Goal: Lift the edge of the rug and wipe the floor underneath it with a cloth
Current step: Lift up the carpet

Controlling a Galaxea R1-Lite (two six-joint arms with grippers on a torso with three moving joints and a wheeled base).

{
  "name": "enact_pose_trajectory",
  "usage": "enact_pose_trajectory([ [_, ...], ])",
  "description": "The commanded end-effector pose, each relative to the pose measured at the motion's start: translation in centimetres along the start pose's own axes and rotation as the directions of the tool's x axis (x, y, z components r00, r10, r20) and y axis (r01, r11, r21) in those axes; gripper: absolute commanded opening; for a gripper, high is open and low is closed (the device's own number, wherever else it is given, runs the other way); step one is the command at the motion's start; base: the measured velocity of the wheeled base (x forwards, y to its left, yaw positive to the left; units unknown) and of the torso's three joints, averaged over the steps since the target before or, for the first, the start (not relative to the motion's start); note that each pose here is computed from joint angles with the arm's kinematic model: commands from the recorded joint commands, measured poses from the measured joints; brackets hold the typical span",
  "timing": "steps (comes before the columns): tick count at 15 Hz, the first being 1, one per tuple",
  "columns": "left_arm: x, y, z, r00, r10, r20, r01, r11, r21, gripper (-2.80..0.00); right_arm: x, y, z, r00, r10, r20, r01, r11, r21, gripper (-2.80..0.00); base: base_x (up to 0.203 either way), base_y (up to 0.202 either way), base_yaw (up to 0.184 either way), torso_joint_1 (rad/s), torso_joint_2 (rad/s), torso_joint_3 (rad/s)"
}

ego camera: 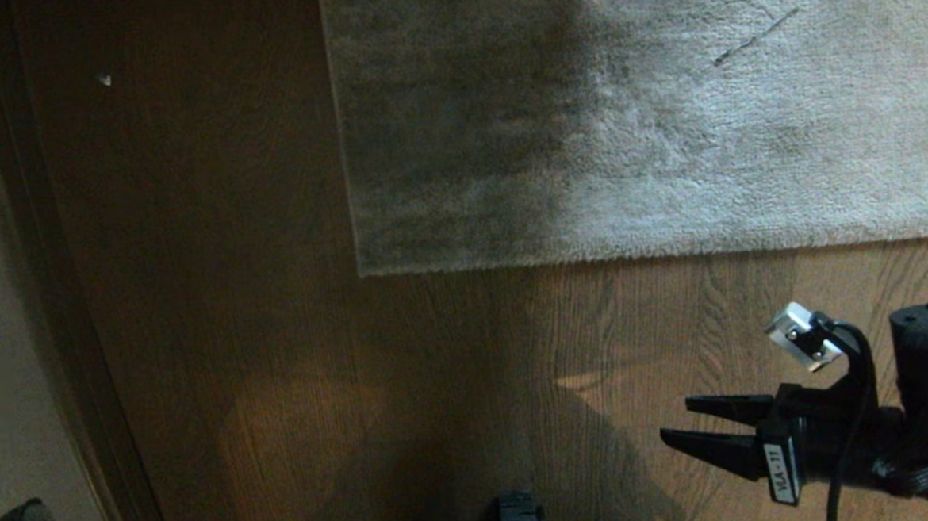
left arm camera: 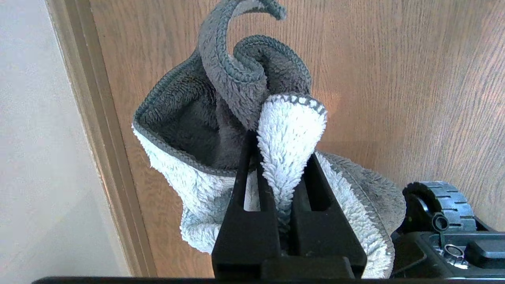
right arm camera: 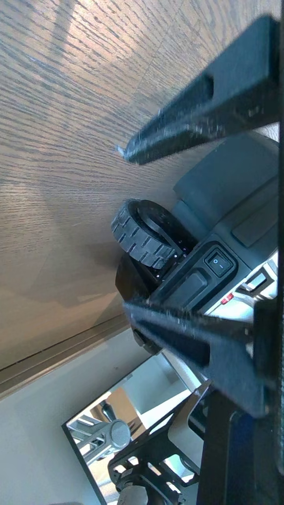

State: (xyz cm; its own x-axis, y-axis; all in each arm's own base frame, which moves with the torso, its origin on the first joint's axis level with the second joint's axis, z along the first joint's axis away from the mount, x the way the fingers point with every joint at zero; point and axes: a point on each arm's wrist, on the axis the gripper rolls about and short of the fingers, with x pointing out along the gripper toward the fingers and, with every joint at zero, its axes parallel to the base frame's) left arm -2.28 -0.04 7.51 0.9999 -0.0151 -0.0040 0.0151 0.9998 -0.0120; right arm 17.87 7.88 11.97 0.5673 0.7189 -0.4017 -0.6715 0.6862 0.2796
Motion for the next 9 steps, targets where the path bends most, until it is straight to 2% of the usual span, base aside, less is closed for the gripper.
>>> enact_pose_trajectory([
  [1,0.0,0.0,0.0,1.0,0.0,0.0,0.0,1.0,0.0,-2.8,0.0,0.0,-0.1,1.0,0.003,-0.001,-0.003,1.0,0.001,0.0,0.0,0.0,0.0,0.0,0.0,0.0],
  [6,0.0,0.0,0.0,1.0,0.0,0.001,0.0,1.0,0.0,-2.8,0.9,-0.6,-0.2,0.998,-0.007,0.06,0.007,1.0,-0.01,0.0,0.0,0.0,0.0,0.0,0.0,0.0],
  [9,0.0,0.0,0.0,1.0,0.0,0.001,0.0,1.0,0.0,-2.8,2.7,-1.7,-0.5,0.99,-0.104,0.1,0.1,0.994,0.048,0.0,0.0,0.0,0.0,0.0,0.0,0.0],
])
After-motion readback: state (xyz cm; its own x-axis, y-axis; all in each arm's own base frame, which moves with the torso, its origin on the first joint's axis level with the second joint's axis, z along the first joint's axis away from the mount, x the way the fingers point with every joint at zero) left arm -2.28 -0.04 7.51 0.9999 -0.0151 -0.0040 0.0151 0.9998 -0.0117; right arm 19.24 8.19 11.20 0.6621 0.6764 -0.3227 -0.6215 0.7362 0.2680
